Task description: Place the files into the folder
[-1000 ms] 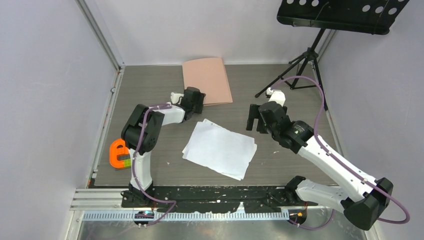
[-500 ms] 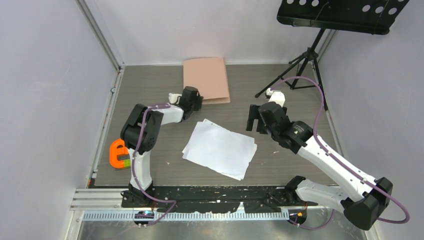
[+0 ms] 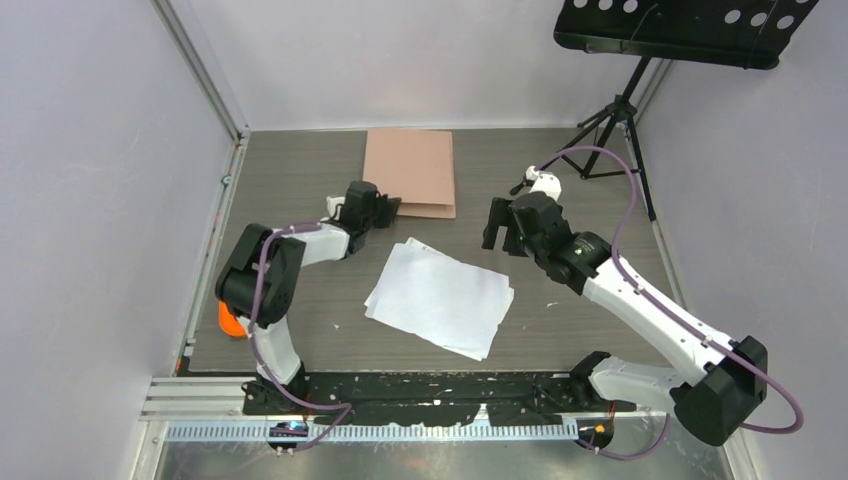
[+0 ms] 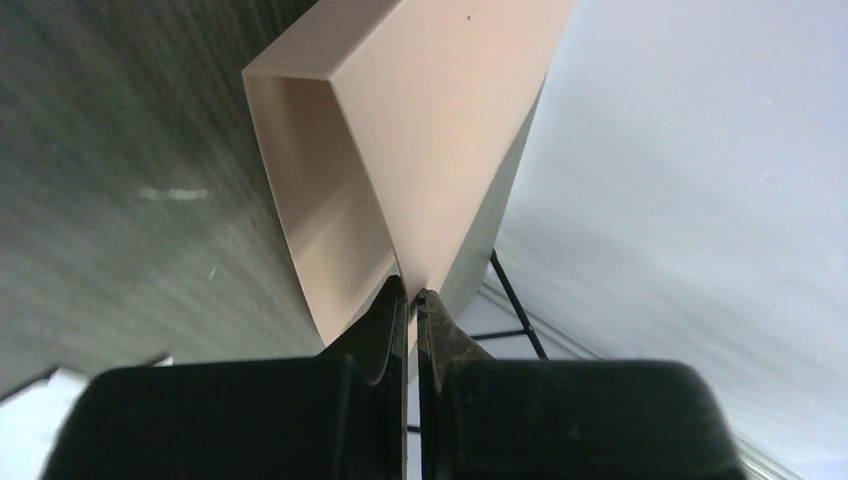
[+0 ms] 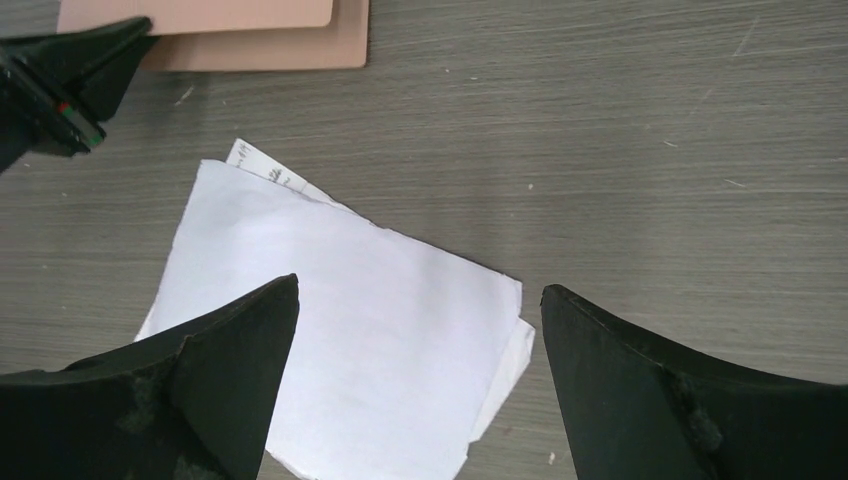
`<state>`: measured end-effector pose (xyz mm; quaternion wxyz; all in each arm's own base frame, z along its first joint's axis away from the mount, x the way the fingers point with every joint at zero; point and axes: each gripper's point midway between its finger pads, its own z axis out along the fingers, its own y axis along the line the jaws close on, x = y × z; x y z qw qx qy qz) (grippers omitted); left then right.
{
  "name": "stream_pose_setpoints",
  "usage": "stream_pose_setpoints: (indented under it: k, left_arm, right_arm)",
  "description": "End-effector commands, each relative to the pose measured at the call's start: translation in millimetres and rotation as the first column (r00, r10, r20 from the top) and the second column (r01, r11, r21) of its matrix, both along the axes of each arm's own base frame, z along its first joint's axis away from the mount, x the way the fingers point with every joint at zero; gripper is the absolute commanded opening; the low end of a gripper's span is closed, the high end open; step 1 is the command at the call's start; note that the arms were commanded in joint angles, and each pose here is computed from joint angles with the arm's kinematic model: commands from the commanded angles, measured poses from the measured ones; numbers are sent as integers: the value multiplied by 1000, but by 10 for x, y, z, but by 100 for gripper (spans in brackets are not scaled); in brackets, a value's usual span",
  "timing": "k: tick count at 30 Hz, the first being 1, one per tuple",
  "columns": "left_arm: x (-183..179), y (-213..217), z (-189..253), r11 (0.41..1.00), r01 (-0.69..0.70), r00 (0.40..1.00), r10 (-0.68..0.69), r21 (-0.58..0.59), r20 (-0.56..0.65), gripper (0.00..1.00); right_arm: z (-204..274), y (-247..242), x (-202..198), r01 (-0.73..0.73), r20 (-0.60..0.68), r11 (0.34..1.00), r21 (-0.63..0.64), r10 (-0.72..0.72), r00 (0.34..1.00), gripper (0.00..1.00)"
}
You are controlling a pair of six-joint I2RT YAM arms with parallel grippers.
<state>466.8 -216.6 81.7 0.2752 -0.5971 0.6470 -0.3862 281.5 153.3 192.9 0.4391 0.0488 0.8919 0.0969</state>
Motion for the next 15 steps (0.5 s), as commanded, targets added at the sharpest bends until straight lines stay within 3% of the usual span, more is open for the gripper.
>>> stream_pose_setpoints:
  k: [1,9,15]
  left_arm:
    - [-187,-95,499,985,64,995,-50,-161,89,0]
    - [-672,-110,580,942,132,990,-107,-309,96,0]
    - [-890,-67,799,926,162,983,-120,-341,141,0]
  right_arm:
    - [339,274,315,-39,92,986,163,24,995,95]
    - [454,613,815,-89,90,939,333,62,994,96]
    - [154,786,1045,-60,-2,929,365,65,998,95]
